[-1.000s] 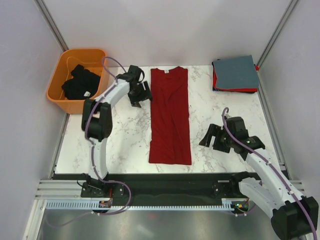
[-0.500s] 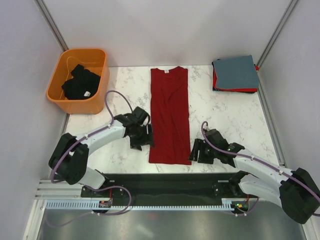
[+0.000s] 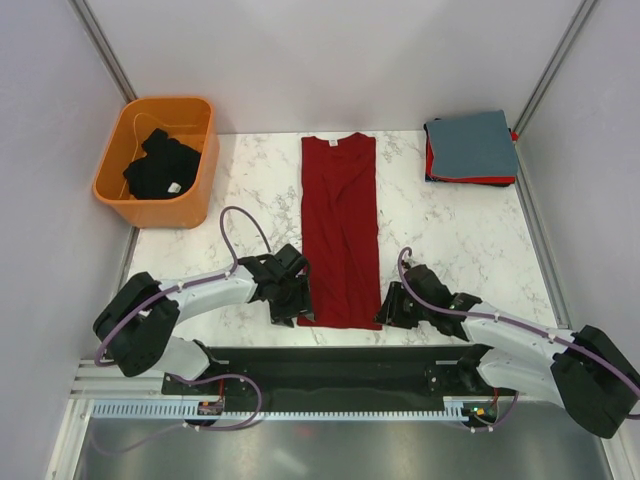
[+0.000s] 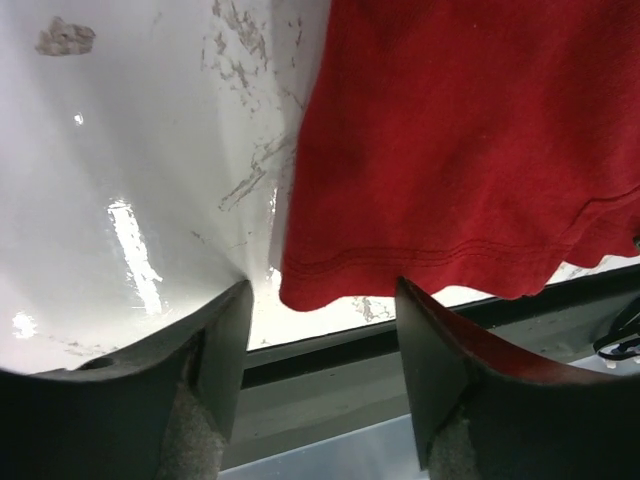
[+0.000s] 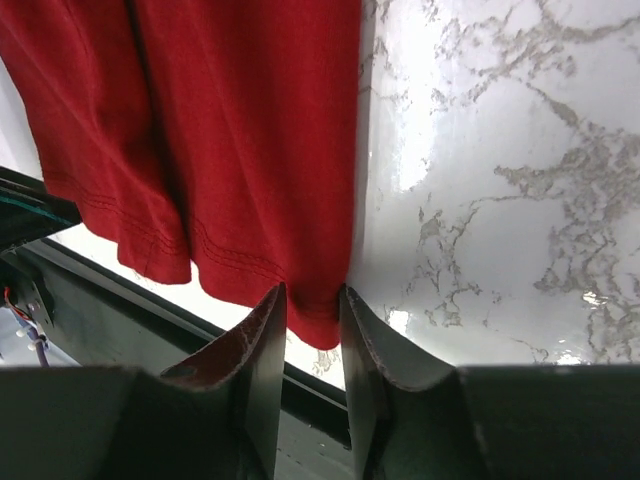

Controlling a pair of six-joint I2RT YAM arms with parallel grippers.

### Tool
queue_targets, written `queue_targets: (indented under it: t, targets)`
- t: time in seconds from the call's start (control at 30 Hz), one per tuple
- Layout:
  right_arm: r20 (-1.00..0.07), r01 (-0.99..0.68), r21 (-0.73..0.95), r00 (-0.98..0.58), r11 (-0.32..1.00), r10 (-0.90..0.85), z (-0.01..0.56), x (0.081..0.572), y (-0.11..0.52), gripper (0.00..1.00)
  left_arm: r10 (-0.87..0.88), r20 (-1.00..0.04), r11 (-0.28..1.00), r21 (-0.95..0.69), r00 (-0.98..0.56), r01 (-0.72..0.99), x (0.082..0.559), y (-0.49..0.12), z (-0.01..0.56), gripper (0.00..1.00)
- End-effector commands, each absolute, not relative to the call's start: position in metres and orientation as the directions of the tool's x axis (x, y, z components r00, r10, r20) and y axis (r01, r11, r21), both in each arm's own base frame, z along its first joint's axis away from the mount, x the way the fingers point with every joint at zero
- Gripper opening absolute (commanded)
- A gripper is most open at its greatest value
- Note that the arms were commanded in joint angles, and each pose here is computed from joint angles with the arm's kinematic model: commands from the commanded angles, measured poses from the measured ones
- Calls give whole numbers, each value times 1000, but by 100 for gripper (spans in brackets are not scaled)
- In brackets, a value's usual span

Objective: Fold and stack the t-shirts

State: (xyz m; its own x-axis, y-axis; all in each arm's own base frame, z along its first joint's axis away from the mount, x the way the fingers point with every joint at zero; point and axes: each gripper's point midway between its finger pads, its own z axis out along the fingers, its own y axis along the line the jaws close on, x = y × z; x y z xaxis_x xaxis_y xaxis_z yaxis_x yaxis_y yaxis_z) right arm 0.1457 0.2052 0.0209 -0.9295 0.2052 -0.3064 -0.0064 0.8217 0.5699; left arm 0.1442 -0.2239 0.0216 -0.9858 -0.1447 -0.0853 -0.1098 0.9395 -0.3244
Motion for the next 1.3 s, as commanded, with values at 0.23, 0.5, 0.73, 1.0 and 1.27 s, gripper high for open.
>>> queue_targets:
  t: [0.23, 0.5, 0.73, 1.0, 1.27]
  targets:
    - [-301, 7, 519, -934, 855, 190, 3, 140, 198, 20, -231, -165, 920, -356, -959, -161, 166, -233, 25, 39]
    - [-287, 7, 516, -941, 857, 181, 15, 138, 199, 0, -232, -170, 899, -413, -958, -144, 164, -241, 43, 2]
    - [-263, 52, 521, -940, 852, 218, 64, 117, 190, 0, -273, -141, 849, -500, -952, -170, 131, -244, 93, 2]
    - [-388, 22, 467, -893, 884, 227, 116, 147, 187, 0, -252, -247, 862, -497, -936, -101, 139, -241, 147, 2]
    - [-537, -33, 339, -827, 940, 165, 165, 218, 199, 0, -239, -351, 898, -434, -905, -69, 207, -240, 176, 2]
